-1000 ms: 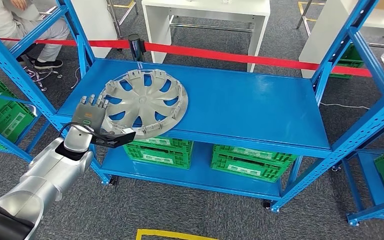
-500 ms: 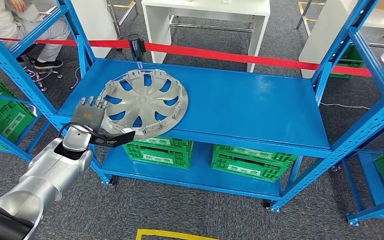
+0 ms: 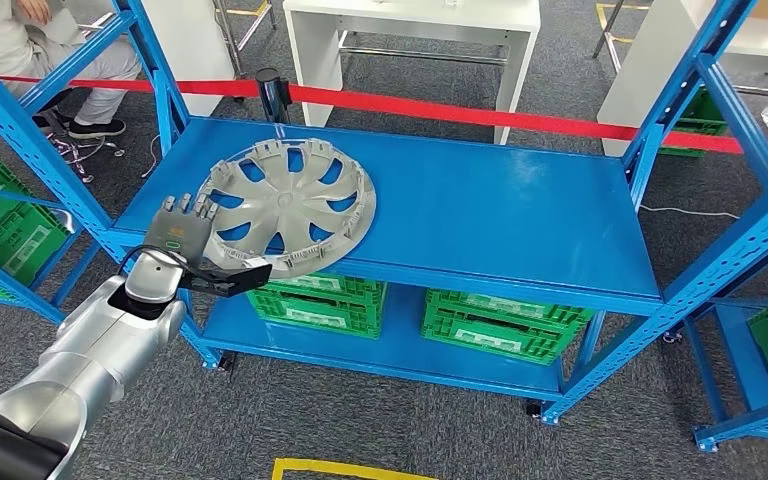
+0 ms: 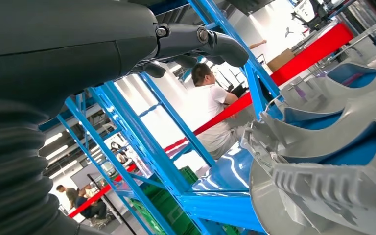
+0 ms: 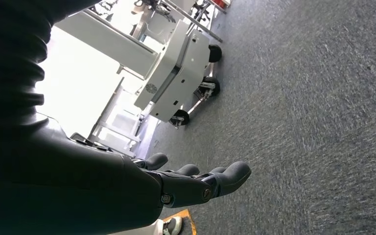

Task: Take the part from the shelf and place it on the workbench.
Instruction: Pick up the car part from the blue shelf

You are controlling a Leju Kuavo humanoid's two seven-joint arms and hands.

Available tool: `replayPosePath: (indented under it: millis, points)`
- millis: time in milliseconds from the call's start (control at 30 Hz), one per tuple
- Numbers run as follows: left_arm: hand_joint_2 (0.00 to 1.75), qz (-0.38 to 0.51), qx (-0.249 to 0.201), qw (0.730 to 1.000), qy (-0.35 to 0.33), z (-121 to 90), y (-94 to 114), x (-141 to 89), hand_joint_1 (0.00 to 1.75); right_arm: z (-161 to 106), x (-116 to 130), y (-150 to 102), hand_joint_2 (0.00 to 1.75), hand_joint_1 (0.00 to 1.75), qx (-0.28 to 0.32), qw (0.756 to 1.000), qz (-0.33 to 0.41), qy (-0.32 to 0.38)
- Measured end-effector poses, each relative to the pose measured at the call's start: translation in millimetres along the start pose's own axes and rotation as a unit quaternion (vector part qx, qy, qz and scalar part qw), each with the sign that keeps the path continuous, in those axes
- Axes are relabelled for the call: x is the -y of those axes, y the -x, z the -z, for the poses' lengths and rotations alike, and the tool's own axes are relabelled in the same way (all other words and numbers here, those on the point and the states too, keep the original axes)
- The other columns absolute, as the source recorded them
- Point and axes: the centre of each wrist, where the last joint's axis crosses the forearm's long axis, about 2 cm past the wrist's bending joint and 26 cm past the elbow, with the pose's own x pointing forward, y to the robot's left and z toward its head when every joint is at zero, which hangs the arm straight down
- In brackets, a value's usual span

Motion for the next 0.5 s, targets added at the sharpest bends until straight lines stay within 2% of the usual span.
replayPosePath:
  millis: [500]
  points:
    - [0.00,0.036,0.022,0.999,0.017,-0.7,-3.4,3.1,0.00,-0.2,0.2,-0.2,1.75,0.00,-0.002,1.000,-0.003,0.002]
